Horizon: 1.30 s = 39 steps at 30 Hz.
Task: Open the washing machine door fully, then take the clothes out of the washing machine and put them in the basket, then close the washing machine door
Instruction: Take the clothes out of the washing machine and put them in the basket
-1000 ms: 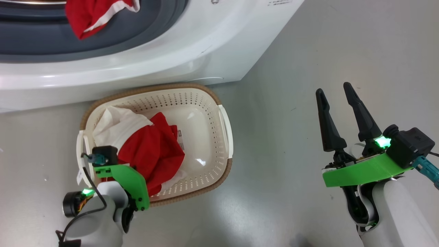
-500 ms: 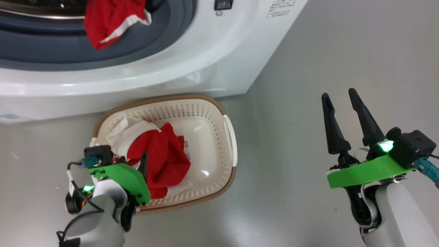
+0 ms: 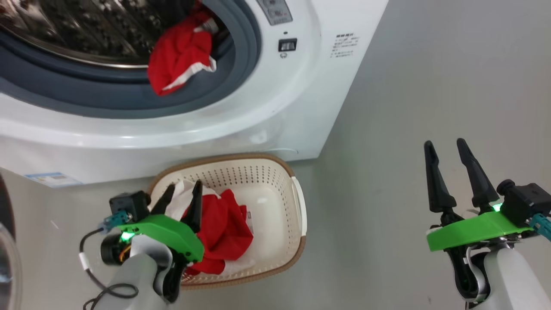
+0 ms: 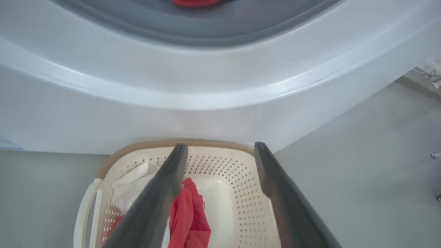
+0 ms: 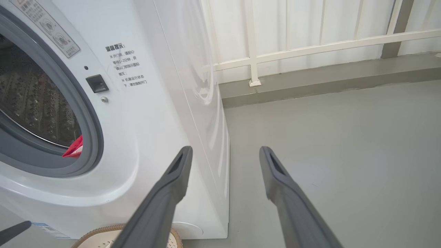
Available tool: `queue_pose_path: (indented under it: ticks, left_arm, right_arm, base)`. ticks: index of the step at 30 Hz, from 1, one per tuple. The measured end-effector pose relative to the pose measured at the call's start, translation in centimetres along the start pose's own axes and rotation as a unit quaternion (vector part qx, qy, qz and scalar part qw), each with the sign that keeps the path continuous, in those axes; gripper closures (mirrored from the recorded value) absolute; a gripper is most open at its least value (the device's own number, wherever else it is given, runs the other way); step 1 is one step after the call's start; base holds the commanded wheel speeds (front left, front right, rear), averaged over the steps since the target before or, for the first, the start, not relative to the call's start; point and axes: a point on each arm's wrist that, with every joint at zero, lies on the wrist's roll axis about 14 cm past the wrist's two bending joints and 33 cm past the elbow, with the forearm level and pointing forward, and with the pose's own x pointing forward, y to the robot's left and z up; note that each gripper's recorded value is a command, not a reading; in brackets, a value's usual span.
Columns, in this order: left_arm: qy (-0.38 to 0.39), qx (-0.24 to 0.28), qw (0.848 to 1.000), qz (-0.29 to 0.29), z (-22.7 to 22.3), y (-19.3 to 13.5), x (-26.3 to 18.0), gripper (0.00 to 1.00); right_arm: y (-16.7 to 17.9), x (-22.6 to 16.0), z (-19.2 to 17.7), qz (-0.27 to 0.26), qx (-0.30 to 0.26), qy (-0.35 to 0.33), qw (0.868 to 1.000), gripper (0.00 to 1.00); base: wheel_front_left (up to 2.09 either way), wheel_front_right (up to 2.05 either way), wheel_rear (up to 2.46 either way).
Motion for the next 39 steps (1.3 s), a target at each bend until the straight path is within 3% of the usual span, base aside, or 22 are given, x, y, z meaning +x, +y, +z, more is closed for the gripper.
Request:
queue_pose_path:
  ticks: [8,16,22,33,39]
  left_arm:
    - [-0.139,0.005,0.989,-0.043,6.9,-2.7,-4.2,0.0]
    - [-0.245,0.046,0.967,-0.051,12.1,-4.1,-9.3,0.0]
    - [-0.266,0.06,0.961,-0.047,12.4,-4.0,-11.8,0.0]
    - [-0.274,0.055,0.96,0.01,11.1,-0.8,-15.8,0.0]
    - [-0.27,0.061,0.961,0.023,10.3,0.3,-17.2,0.0]
  right_arm:
    - [0.8,-1.0,2.0,0.012,-0.019,-0.023,0.999,0.0]
    - [1.6,-2.7,3.5,0.024,-0.029,-0.041,0.998,0.0]
    - [1.9,-4.2,4.5,0.028,-0.024,-0.056,0.998,0.0]
    - [1.7,-8.0,5.8,0.027,-0.034,-0.08,0.996,0.0]
    - [-0.1,-9.9,6.4,0.0,-0.051,-0.089,0.995,0.0]
  base:
    - [0.0,0.0,0.0]
    - [0.0,0.0,0.0]
    - [0.0,0.0,0.0]
    - [0.0,0.0,0.0]
    - [0.0,0.0,0.0]
